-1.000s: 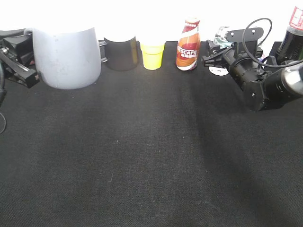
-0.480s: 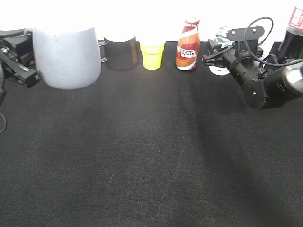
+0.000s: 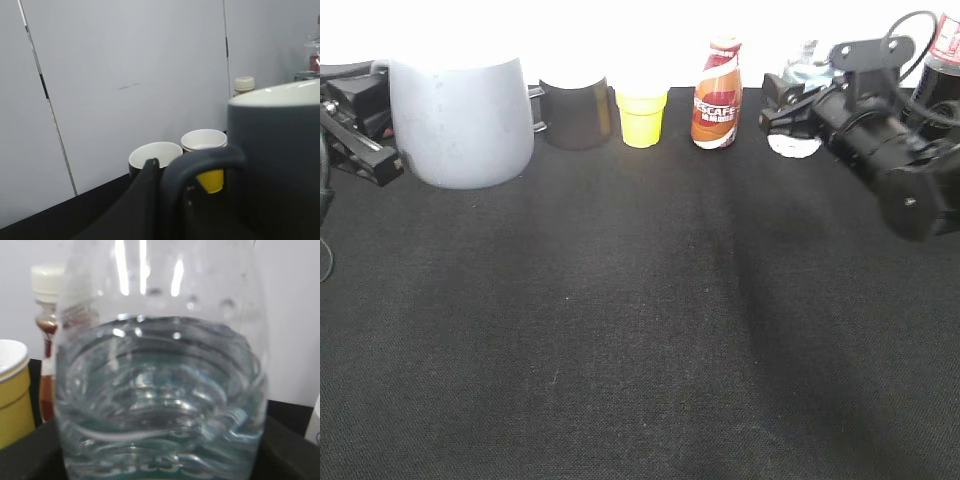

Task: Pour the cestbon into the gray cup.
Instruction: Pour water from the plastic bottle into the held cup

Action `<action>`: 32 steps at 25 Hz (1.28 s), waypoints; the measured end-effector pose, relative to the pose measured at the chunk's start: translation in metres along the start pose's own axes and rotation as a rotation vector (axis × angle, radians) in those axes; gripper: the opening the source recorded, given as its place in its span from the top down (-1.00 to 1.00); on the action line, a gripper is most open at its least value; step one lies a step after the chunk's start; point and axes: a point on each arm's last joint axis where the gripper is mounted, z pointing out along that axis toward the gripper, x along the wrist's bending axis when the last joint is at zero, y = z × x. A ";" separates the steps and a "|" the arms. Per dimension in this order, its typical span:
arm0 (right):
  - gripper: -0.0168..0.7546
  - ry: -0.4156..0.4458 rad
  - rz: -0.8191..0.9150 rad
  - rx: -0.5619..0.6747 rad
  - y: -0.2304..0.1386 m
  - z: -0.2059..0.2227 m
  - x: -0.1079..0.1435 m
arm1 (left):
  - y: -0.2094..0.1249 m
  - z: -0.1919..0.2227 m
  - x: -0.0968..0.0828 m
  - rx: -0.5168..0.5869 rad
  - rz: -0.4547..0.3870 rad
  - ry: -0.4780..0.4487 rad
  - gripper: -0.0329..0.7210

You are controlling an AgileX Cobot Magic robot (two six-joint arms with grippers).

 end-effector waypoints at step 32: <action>-0.31 0.479 -0.430 0.081 0.137 -0.091 0.114 | 0.007 0.022 -0.026 -0.099 0.025 -0.202 0.79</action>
